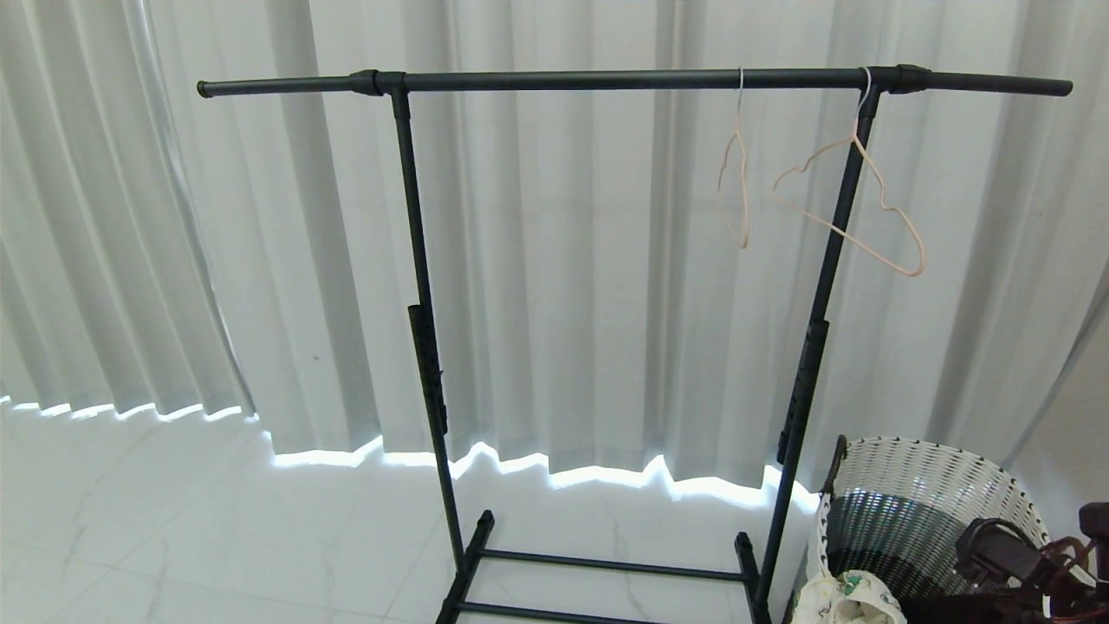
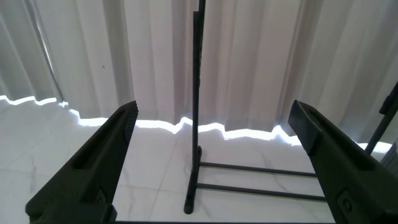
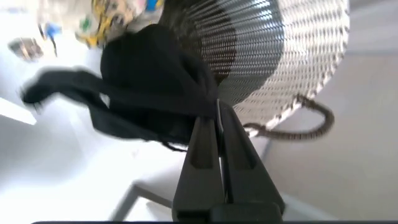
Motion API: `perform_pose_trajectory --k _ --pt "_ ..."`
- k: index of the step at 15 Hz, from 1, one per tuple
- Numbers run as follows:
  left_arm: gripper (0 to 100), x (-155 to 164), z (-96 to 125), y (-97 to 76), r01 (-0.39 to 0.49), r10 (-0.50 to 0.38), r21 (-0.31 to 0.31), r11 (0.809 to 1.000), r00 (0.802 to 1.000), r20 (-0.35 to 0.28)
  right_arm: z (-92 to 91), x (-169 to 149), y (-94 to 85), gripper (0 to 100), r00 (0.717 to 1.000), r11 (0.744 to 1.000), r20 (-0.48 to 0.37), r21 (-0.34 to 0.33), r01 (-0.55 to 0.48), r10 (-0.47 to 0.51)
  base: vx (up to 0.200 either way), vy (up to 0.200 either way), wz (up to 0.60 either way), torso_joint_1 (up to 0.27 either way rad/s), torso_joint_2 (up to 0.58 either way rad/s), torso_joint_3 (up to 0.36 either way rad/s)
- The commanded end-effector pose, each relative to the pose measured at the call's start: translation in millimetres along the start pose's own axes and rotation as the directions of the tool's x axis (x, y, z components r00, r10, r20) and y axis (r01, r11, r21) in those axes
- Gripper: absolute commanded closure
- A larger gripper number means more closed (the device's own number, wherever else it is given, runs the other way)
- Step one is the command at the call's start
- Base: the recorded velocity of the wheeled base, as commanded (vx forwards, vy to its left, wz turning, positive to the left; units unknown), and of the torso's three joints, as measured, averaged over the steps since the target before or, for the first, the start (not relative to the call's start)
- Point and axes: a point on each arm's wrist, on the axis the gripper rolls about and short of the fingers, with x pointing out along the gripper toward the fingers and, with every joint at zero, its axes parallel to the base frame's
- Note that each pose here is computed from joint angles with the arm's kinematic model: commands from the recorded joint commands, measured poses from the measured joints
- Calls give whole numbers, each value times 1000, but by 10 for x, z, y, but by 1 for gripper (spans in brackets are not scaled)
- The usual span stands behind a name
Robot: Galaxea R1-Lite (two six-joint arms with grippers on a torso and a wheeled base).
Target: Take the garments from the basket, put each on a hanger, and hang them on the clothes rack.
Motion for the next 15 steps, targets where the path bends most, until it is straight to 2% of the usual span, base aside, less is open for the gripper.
perform_pose_trajectory --k 1,3,7,11,15 --pt "0 0 0 0 -1 1 0 1000 1000 0 80 -197 -80 100 994 993 72 88 79 -85 0 0 0 0 0 0" --pt "0 0 -2 0 -1 1 1 1000 1000 -2 122 -321 -123 100 986 985 106 129 116 -130 0 0 0 0 0 0" --pt "0 0 -2 0 -1 1 1 1000 1000 -2 283 -702 -291 100 978 980 132 134 146 -164 0 0 0 0 0 0" --pt "0 0 -2 0 -1 1 3 1000 1000 -2 523 -1557 -475 100 994 988 99 150 26 -41 0 0 0 0 0 0" --pt "0 0 -2 0 -1 1 3 1000 1000 -2 715 -2292 -588 100 993 991 119 132 -20 4 0 0 0 0 0 0"
